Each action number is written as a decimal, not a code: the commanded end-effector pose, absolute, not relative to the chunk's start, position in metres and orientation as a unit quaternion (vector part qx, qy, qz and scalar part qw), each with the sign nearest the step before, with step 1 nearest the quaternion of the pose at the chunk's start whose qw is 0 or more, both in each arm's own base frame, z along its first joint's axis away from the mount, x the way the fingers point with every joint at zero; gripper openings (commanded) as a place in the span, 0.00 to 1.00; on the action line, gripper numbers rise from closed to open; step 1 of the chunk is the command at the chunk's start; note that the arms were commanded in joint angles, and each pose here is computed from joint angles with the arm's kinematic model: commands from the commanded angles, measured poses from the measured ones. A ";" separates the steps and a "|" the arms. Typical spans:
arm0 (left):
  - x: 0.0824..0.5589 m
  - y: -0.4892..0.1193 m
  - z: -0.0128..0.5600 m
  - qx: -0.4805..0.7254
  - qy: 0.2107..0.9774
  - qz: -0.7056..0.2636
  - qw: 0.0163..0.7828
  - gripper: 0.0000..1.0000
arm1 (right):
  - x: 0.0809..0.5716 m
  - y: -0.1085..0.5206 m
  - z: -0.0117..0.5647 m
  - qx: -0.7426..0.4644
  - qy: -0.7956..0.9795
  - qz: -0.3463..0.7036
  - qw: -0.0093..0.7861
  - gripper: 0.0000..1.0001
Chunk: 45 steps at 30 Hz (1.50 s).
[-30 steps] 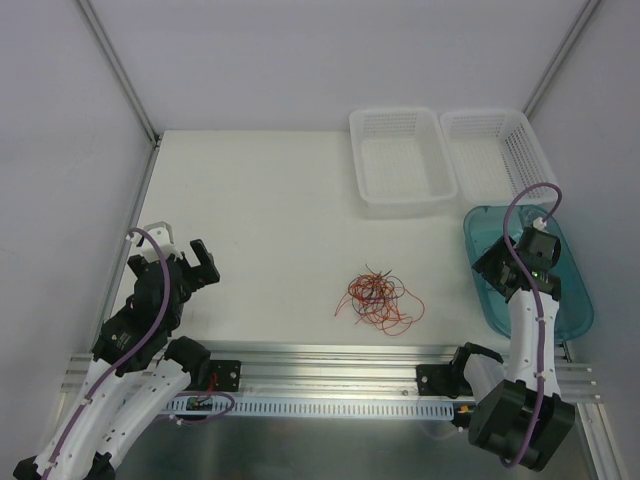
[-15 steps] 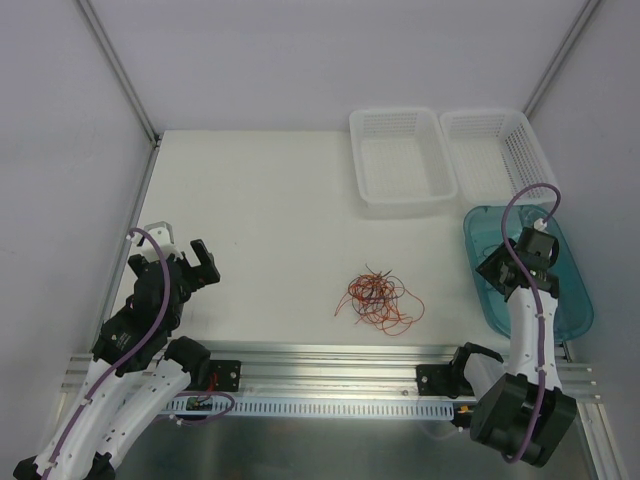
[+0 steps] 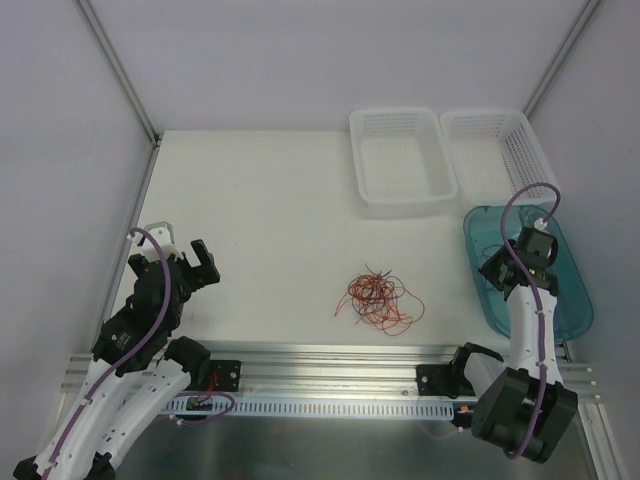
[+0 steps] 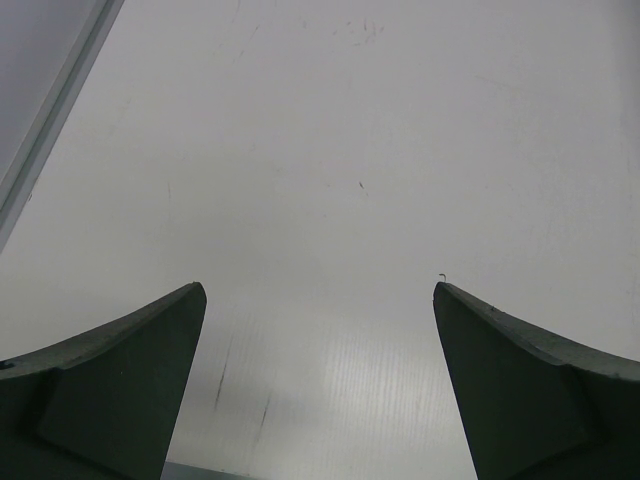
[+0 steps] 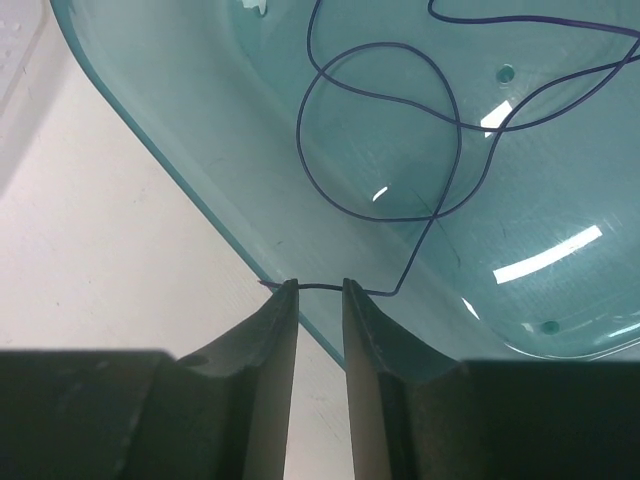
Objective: Untangle the cables
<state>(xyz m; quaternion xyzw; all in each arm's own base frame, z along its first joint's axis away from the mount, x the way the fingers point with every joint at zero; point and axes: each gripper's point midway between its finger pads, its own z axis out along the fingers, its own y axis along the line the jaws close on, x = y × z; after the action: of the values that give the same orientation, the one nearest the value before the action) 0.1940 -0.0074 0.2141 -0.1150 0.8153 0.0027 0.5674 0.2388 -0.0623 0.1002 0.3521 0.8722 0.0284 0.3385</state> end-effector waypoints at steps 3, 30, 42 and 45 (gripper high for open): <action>0.198 -0.010 0.220 -0.115 0.807 -0.007 0.580 0.99 | 0.246 -0.067 0.099 0.363 0.864 0.023 0.347 0.26; 0.202 -0.017 0.213 -0.098 0.820 -0.009 0.563 0.99 | 0.263 -0.029 0.188 0.220 0.871 -0.017 0.439 0.52; 0.207 -0.036 0.201 -0.058 0.843 -0.029 0.534 0.99 | 0.227 0.126 0.120 -0.009 0.942 0.146 0.303 0.72; 0.208 -0.043 0.199 -0.044 0.847 -0.042 0.528 0.99 | 0.221 0.157 0.093 -0.028 0.945 0.167 0.281 0.70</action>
<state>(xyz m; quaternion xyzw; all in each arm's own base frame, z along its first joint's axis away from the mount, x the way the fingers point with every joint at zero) 0.2029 -0.0341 0.1968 -0.0657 0.8470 -0.0255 0.5268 0.2249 0.1270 0.1119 -0.0186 0.9448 0.1361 0.2975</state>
